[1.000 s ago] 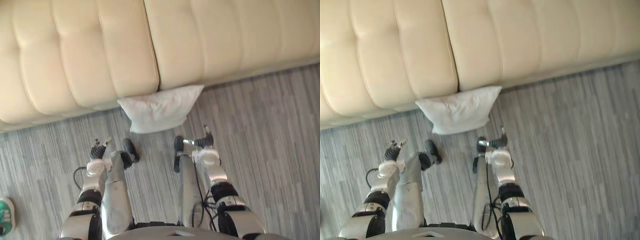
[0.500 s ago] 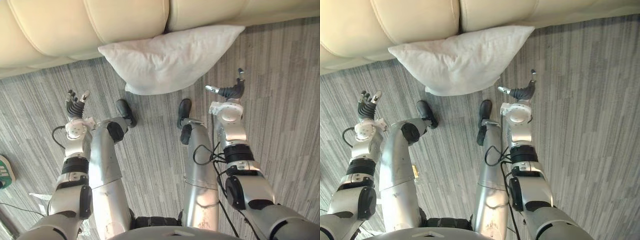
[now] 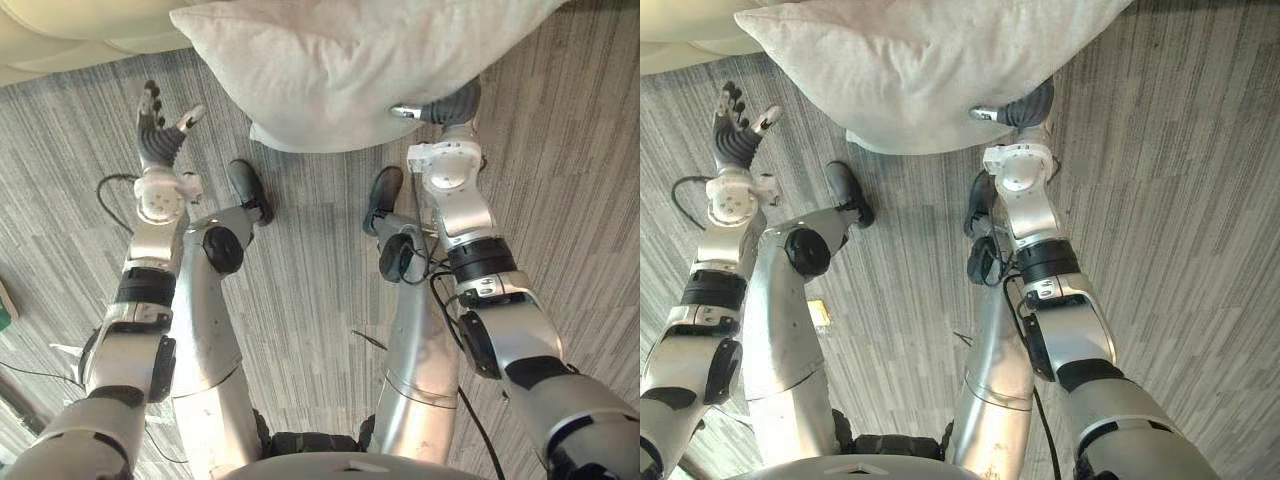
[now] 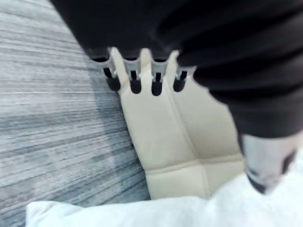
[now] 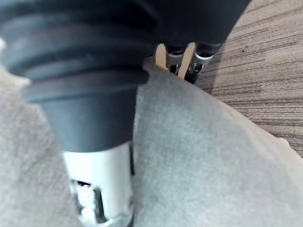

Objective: Pick up cushions and gather them together orderly.

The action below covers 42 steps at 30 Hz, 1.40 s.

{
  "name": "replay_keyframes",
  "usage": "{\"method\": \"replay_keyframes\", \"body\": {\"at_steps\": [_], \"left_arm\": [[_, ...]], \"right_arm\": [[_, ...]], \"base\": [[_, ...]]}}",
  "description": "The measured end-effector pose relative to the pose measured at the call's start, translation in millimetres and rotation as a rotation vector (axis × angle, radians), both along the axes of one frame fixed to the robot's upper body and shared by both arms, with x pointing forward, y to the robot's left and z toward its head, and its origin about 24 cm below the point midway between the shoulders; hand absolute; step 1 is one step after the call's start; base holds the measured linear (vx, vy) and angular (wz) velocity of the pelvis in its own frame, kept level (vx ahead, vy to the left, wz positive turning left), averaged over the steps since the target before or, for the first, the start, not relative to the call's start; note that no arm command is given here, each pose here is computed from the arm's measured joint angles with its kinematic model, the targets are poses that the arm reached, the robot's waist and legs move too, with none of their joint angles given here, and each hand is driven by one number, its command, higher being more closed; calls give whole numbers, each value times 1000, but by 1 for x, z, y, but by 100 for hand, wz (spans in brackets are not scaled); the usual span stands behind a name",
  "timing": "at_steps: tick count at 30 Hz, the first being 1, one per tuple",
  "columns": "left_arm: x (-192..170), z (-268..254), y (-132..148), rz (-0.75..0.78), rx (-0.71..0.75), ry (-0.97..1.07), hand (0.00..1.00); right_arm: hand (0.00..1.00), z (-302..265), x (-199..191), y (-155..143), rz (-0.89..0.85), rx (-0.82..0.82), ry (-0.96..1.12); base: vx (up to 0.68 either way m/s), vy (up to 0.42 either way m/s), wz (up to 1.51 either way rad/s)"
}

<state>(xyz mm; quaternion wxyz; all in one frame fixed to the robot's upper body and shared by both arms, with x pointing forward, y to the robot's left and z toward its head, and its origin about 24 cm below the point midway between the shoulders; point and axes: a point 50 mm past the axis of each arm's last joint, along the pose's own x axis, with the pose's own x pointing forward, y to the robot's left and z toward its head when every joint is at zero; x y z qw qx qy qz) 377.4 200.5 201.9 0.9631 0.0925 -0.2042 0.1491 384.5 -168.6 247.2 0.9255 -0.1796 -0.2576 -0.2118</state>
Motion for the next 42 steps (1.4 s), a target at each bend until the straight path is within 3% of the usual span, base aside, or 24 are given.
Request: {"method": "replay_keyframes", "body": {"at_steps": [5, 15, 30, 42], "left_arm": [[5, 25, -31, -40, 89, -74, 100], [-5, 42, -70, -76, 64, -181, 100], [-9, 33, -66, -66, 53, -159, 100], [-41, 1, -65, -108, -42, -164, 100]], "right_arm": [[100, 5, 0, 15, 19, -7, -20], [100, 24, -16, 46, 48, -6, -140], [100, 44, -52, 60, 116, -29, -332], [100, 3, -73, 65, 234, 78, -287]], "base": [[-53, 11, 5], [-54, 0, 1], [-71, -22, -2], [-4, -41, -1]]}}
